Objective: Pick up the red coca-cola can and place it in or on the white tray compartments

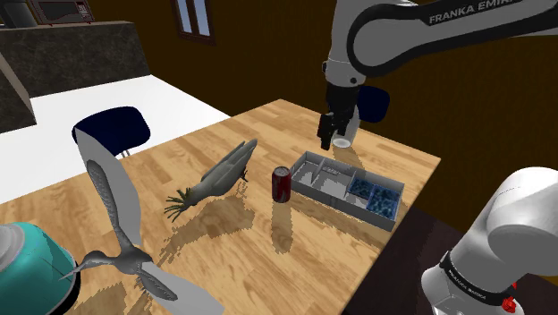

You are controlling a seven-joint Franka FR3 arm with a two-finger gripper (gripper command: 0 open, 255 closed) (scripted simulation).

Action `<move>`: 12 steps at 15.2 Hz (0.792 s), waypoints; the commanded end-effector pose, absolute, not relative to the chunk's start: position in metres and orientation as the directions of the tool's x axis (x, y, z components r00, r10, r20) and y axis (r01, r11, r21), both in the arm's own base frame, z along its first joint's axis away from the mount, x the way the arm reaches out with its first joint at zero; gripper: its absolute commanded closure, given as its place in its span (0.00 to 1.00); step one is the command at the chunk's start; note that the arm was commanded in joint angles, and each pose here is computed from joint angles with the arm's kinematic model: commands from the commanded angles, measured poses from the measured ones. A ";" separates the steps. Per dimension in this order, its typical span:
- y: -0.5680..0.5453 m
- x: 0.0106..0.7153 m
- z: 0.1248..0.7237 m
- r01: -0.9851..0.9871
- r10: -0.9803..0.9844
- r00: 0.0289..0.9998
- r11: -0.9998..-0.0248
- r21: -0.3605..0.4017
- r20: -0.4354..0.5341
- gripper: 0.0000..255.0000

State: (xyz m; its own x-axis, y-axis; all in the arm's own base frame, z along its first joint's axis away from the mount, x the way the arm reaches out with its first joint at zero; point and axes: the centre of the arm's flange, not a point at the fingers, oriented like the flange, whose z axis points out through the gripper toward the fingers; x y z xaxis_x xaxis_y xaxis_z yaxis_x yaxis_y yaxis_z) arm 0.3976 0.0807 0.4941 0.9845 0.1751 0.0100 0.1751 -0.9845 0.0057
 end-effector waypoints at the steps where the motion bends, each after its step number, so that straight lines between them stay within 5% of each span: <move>1: 0.097 0.418 0.479 0.184 0.184 0.983 -0.983 0.005 0.009 0.00; 12: 0.176 0.511 0.400 0.230 0.230 0.973 -0.973 0.007 0.000 0.00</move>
State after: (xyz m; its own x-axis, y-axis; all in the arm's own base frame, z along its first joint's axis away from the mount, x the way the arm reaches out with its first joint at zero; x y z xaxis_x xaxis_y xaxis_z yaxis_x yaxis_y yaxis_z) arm 0.5041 0.1674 0.4056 0.9741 0.2262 -0.0003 0.2262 -0.9741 0.0073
